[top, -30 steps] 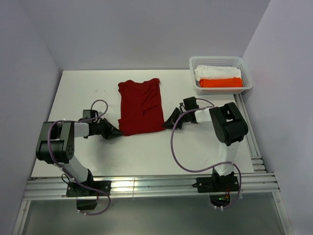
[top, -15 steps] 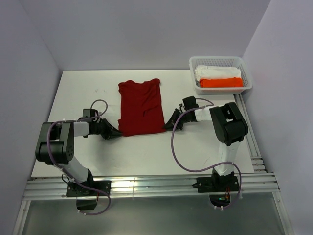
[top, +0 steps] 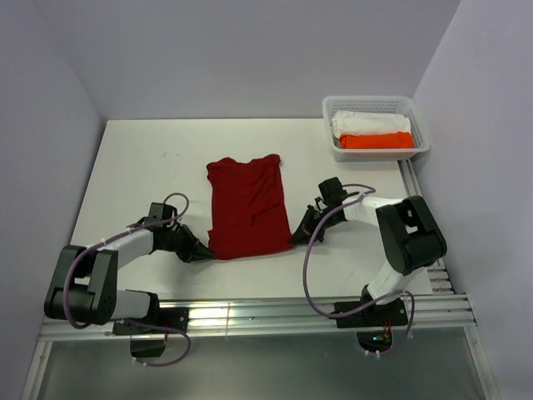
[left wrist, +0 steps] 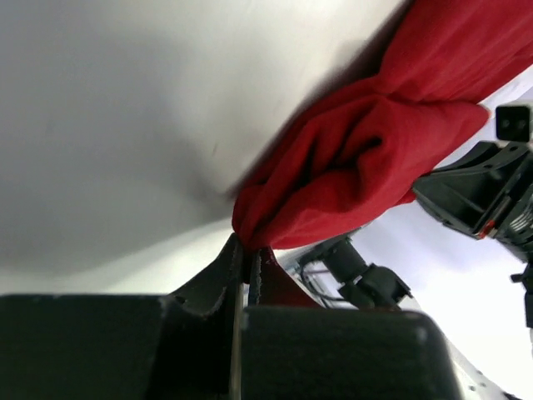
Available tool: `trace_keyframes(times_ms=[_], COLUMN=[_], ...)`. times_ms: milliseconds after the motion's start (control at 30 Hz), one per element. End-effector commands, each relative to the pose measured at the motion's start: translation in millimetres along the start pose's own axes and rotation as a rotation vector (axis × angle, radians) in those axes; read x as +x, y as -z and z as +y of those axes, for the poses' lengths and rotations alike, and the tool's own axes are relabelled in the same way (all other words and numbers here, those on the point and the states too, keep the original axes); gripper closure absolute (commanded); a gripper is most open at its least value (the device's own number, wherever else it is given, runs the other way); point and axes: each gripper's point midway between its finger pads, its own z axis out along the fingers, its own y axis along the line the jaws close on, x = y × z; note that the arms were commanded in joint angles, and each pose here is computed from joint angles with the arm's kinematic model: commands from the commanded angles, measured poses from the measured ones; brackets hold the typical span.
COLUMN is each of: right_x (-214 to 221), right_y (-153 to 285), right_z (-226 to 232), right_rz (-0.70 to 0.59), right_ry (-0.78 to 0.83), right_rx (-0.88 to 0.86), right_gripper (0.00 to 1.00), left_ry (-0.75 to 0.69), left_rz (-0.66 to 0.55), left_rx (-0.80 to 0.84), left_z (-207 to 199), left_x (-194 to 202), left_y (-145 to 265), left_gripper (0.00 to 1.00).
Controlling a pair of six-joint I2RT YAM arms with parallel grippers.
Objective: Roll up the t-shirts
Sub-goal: Roll the tshirt
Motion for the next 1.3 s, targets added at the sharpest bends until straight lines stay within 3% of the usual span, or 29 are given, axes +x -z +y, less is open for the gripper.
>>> trace_keyframes(times_ms=[0,233,733,1267], right_x=[13,17,-7,-73], right_y=[14,38,40,34], right_z=[-15,-4,38,74], right_rz=[-0.034,-0.061,0.014,0.024], right_ry=[-0.046,-0.128,-0.308,-0.524], right_rx=[0.094,0.155,0.161,0.134], right_gripper=[1.00,1.00,1.00,1.00], left_ry=[0.107,0.189,0.258,0.331], left_rz=[0.000,0.011,0.054,0.103], left_rx=[-0.073,-0.044,-0.082,-0.071], left_z=[16,-5,-54,-103], left_x=[13,20,-12,-82], left_y=[9,26,25,13], left_gripper=[1.00,1.00,1.00,1.00])
